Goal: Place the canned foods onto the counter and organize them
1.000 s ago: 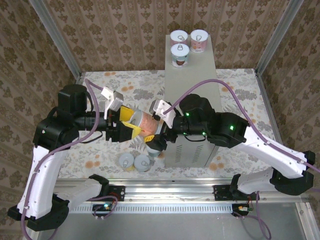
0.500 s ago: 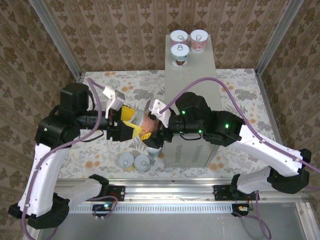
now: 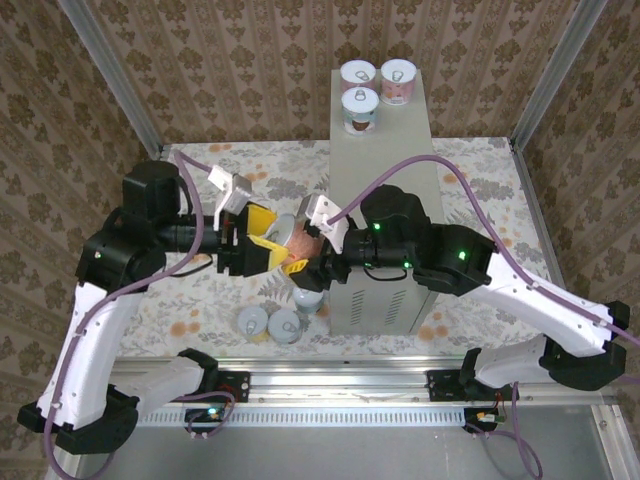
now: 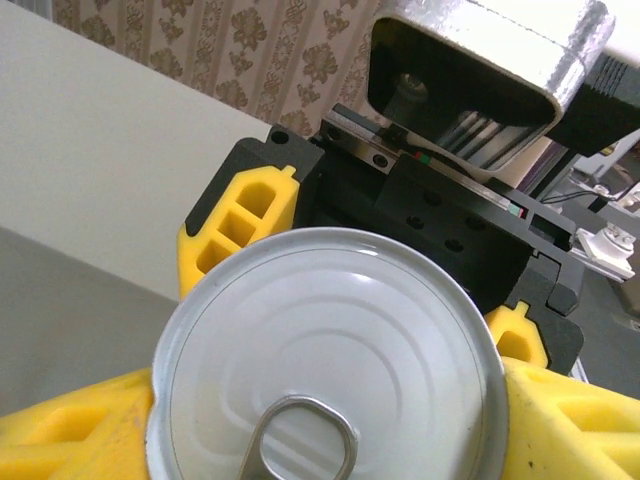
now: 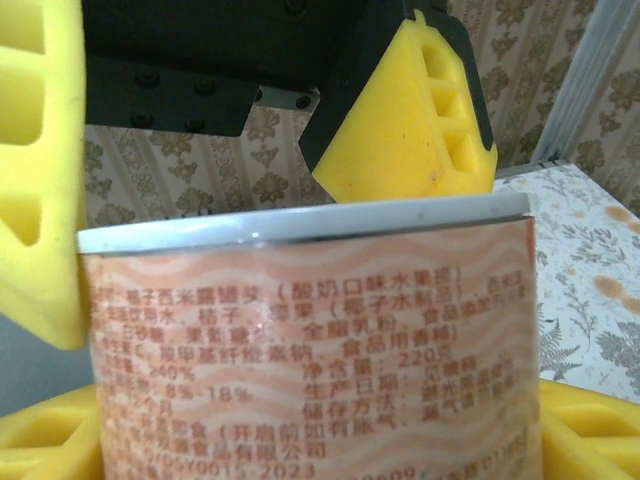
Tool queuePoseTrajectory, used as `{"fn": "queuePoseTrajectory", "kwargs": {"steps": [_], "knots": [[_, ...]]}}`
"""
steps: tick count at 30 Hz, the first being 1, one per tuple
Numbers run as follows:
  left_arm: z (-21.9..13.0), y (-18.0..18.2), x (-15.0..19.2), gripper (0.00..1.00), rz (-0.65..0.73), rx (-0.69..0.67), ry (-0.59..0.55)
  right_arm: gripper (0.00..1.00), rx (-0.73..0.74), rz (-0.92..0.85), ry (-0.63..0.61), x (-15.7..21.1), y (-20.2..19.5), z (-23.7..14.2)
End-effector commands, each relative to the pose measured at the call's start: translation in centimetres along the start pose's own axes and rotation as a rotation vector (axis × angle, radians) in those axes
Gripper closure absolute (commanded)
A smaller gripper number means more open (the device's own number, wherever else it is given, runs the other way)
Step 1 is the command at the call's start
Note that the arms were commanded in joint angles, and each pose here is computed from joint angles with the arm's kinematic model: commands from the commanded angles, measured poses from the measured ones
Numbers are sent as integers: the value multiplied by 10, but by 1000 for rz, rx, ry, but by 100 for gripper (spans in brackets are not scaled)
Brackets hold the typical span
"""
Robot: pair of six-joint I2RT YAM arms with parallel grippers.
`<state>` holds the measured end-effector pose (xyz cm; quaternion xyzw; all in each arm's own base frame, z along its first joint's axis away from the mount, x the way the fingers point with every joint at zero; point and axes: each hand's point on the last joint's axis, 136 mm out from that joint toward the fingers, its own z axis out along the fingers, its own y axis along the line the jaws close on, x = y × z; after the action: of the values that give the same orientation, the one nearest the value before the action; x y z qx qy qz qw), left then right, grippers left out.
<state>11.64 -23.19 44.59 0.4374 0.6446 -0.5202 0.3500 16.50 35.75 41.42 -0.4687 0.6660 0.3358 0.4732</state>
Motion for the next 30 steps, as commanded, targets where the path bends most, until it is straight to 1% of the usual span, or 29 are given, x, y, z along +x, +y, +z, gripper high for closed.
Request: {"fn": "queuePoseTrajectory", "kwargs": {"steps": [1,3,6,11,15,19,22,24,26,28,30], "knots": [[7,-16,-21,30,90,98,-62,42,14,30,-99,-18,1,-16],[13,-15,-21,27,97,102,-59,43,30,49,-121,-20,-2,-19],[22,-14,-27,26,109,121,-79,44,57,74,-155,-20,-6,-25],[31,-17,-40,26,143,145,-131,45,130,128,-212,-17,-18,-38],[41,-15,-45,26,156,153,-142,45,170,171,-255,-14,-24,-50],[52,-13,-53,29,169,161,-164,44,204,215,-291,-9,-30,-57],[62,-9,-59,35,177,151,-174,42,236,233,-299,-4,-35,-62],[69,-4,-62,39,180,135,-177,38,261,239,-300,-1,-38,-68],[75,1,-65,42,188,114,-177,30,302,237,-279,6,-44,-75],[80,7,-67,43,201,75,-175,16,359,233,-245,17,-50,-87],[85,12,-69,44,213,33,-169,6,414,227,-216,28,-56,-103]]}}
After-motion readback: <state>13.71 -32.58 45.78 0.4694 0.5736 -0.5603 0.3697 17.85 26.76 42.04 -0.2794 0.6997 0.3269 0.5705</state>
